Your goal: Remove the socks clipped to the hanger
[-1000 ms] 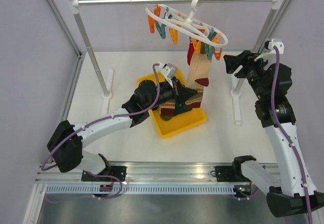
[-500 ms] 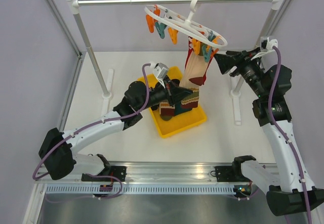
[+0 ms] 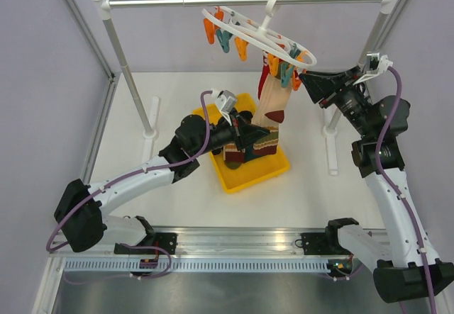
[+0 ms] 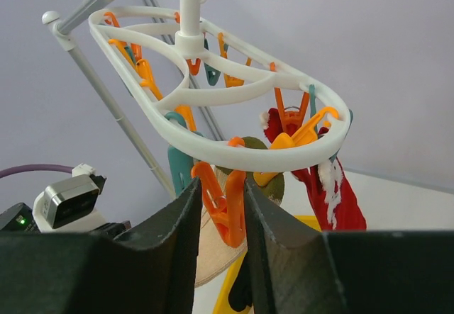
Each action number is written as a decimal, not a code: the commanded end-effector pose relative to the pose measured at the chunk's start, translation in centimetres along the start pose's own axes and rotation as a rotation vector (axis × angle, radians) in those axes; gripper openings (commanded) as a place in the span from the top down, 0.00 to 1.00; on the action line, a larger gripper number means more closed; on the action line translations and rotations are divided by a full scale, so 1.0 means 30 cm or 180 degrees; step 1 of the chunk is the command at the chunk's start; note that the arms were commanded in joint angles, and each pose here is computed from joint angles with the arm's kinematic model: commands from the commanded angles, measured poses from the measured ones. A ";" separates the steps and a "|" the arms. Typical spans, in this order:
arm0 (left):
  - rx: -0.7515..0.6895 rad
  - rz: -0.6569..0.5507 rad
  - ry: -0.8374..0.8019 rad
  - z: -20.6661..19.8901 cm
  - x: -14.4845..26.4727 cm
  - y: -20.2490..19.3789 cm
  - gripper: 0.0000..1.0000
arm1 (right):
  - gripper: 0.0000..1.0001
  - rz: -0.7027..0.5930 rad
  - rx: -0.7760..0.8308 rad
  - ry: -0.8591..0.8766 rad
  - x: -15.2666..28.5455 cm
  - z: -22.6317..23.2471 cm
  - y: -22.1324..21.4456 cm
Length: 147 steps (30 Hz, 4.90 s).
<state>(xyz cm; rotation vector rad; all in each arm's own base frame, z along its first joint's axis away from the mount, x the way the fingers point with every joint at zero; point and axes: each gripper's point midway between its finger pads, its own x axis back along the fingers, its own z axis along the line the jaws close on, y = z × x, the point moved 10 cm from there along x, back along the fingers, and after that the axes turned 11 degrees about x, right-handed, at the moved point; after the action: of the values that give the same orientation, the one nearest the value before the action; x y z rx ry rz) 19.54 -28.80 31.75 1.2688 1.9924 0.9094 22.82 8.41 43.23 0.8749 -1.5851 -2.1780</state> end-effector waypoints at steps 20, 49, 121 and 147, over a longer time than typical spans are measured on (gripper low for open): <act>0.0293 0.0111 -0.0106 0.027 -0.128 0.012 0.98 | 0.82 -0.0391 0.0181 0.0383 0.059 0.109 0.130; 0.0267 0.0236 -0.0051 0.007 -0.080 0.017 0.98 | 0.61 -0.0153 0.0317 0.0006 0.018 -0.185 -0.012; 0.0622 0.0514 0.0305 0.054 -0.031 -0.029 0.98 | 0.97 -0.0748 -0.0052 0.0994 -0.127 -0.163 -0.047; 0.0172 -0.0251 0.2064 0.356 -0.061 -0.013 0.30 | 0.99 0.0089 0.0408 0.0304 -0.031 0.002 -0.042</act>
<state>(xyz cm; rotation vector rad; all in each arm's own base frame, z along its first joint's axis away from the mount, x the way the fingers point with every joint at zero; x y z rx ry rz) 27.39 -28.00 22.79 1.1189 2.5924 1.3594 24.33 9.54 41.21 0.9683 -1.6507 -2.0171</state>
